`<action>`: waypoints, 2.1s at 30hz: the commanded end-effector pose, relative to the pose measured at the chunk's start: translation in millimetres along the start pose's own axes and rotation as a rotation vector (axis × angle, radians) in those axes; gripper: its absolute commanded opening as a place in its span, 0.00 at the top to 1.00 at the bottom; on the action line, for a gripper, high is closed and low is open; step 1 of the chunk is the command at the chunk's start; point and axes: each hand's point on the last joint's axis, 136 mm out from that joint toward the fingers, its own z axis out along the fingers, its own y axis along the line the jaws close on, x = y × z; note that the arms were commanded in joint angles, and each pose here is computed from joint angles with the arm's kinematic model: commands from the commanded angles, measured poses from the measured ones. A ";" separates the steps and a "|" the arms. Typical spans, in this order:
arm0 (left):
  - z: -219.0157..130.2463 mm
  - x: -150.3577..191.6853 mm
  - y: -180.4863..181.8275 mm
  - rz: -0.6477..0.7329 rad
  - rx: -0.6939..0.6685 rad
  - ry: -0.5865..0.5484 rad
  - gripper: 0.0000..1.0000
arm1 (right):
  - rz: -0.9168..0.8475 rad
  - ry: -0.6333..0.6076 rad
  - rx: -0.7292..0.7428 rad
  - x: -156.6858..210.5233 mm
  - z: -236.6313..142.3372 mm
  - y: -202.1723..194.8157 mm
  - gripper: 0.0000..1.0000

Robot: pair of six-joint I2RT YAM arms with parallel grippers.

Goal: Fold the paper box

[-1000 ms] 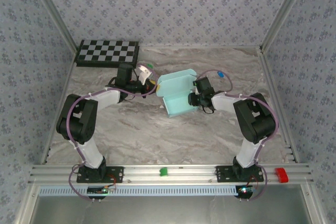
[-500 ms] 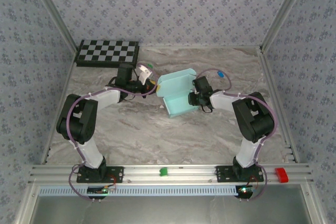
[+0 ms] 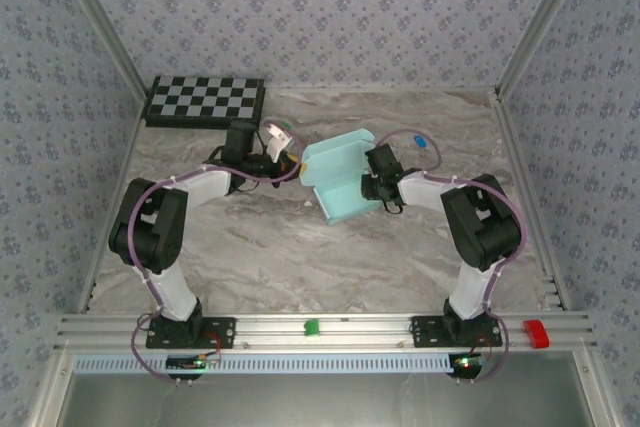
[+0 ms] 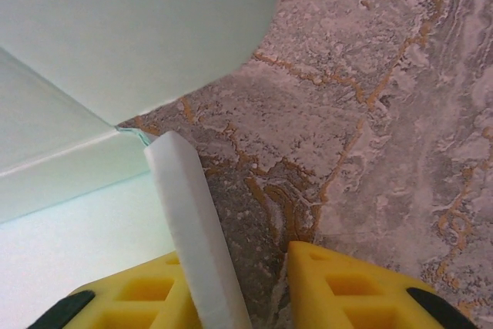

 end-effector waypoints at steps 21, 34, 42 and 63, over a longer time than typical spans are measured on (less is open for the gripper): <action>-3.5 -13.3 3.1 0.036 0.012 -0.017 1.00 | -0.053 0.163 0.244 35.8 10.9 -39.0 0.78; -4.8 -15.3 5.7 0.035 0.006 -0.020 1.00 | -0.088 0.191 0.328 39.6 11.1 -45.0 0.84; -6.4 -16.5 5.2 0.038 0.008 -0.022 1.00 | -0.090 0.196 0.325 40.0 10.8 -42.4 0.87; -6.2 -17.4 -1.4 0.049 0.044 -0.027 1.00 | -0.052 0.106 0.013 10.2 -1.3 17.8 0.61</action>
